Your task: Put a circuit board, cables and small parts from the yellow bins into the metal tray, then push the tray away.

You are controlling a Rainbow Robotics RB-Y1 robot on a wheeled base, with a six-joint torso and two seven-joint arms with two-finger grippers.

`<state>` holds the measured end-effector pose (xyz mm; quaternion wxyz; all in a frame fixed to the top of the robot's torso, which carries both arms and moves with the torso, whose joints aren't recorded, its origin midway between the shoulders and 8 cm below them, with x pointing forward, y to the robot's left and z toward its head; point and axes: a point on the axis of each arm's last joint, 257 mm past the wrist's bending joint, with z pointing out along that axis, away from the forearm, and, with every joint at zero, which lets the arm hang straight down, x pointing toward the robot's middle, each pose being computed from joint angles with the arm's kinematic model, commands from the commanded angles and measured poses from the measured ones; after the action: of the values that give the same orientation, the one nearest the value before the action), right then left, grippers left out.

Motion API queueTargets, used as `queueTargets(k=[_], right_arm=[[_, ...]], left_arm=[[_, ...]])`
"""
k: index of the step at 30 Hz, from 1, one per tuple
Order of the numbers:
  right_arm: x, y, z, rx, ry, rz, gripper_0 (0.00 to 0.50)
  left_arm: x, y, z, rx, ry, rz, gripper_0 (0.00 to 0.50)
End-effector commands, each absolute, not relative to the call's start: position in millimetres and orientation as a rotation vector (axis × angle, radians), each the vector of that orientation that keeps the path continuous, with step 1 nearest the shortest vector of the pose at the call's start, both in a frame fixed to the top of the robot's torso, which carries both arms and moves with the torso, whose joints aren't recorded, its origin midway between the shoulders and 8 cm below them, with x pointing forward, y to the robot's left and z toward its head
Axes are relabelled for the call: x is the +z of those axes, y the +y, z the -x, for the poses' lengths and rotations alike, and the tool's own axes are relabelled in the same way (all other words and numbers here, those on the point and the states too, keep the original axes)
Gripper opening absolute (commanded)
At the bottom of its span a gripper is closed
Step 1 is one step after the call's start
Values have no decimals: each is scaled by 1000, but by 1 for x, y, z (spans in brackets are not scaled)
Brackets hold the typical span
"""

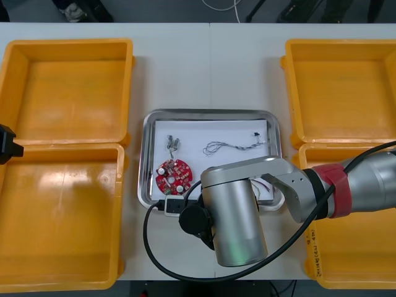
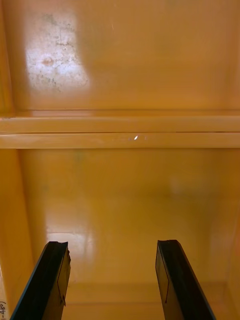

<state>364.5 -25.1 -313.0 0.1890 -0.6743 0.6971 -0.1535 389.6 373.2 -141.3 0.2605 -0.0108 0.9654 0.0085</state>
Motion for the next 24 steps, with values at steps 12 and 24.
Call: queueTargets(k=[12, 24], right_arm=[[-304, -13, -375, -467, 1864, 1900, 0], [-297, -10, -397, -471, 1860, 1855, 0]], left_arm=[[-125, 392, -386, 135, 2584, -69, 500], [-125, 392, -386, 135, 2584, -69, 500]])
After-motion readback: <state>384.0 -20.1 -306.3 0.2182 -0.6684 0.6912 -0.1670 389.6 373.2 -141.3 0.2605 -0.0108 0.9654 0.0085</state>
